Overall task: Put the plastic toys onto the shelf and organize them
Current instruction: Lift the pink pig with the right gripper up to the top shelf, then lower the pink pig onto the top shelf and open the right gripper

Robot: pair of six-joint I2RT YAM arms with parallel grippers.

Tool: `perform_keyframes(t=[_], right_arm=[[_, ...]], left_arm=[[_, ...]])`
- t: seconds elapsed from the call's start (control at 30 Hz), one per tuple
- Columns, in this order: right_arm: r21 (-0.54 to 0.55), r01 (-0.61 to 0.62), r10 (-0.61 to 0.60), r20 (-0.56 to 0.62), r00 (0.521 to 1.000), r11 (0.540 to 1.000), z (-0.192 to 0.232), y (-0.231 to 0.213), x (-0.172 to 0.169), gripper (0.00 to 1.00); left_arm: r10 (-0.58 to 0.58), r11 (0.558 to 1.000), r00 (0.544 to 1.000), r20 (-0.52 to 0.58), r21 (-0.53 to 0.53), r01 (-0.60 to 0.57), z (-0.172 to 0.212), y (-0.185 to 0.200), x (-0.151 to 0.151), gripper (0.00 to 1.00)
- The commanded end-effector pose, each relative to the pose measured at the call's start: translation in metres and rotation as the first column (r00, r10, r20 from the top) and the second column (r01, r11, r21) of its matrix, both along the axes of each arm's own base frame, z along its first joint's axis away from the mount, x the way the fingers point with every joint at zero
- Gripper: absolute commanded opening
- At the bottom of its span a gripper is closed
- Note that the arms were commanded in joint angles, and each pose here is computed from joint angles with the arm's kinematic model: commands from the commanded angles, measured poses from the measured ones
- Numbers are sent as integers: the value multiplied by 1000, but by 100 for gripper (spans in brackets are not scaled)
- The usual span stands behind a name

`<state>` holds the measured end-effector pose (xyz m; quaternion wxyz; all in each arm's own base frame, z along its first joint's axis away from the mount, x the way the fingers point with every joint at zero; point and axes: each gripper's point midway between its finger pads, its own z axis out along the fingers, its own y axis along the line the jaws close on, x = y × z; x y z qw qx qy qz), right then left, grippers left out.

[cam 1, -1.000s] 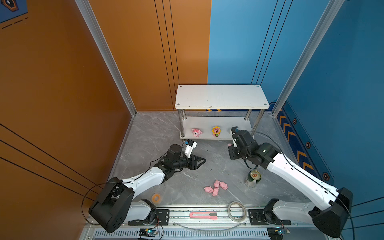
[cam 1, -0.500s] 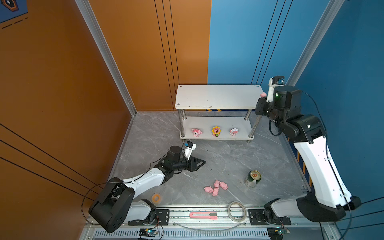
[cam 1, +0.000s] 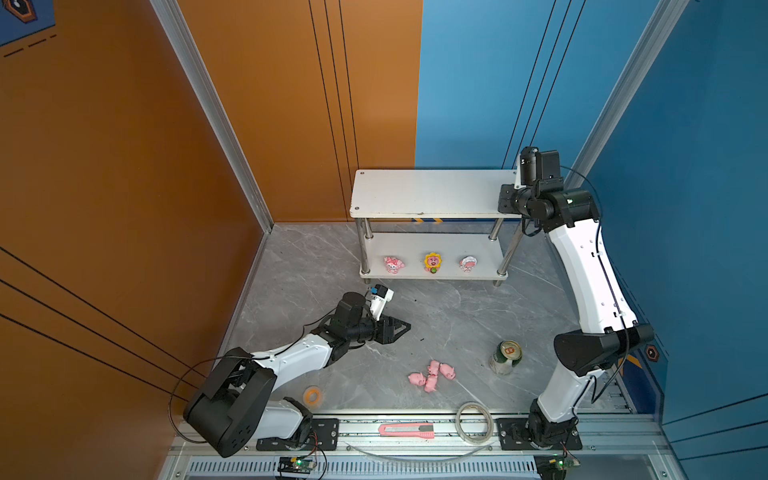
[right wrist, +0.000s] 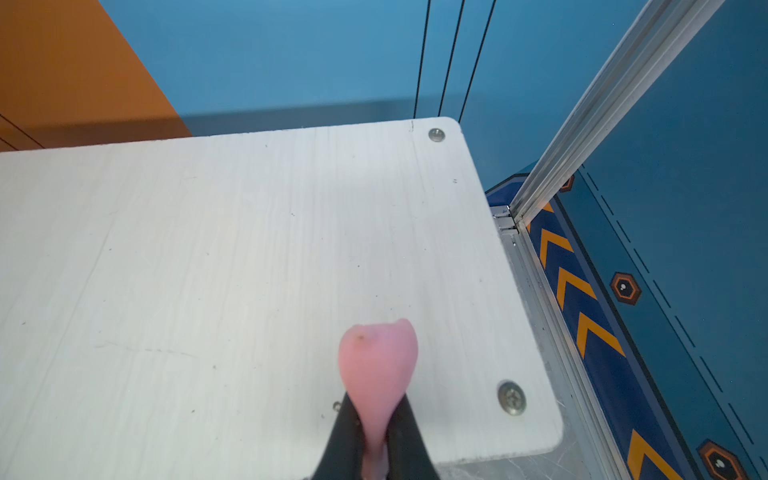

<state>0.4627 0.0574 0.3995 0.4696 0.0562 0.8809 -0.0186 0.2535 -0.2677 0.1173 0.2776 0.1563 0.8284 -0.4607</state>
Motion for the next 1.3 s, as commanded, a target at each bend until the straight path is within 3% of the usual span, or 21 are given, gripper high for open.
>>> perform_keyframes(t=[0.0, 0.63, 1.27], right_arm=[[23, 6, -5, -38, 999, 1000, -4, -5, -7, 12], [39, 26, -20, -129, 991, 999, -37, -17, -1, 24], [53, 30, -24, -109, 994, 998, -35, -19, 5, 36]], left_arm=[[-12, 1000, 1000, 4, -19, 12, 5, -4, 2, 50], [-16, 1000, 1000, 1, -19, 16, 4, -9, 2, 50], [-20, 1000, 1000, 3, -21, 20, 5, -9, 1, 50]])
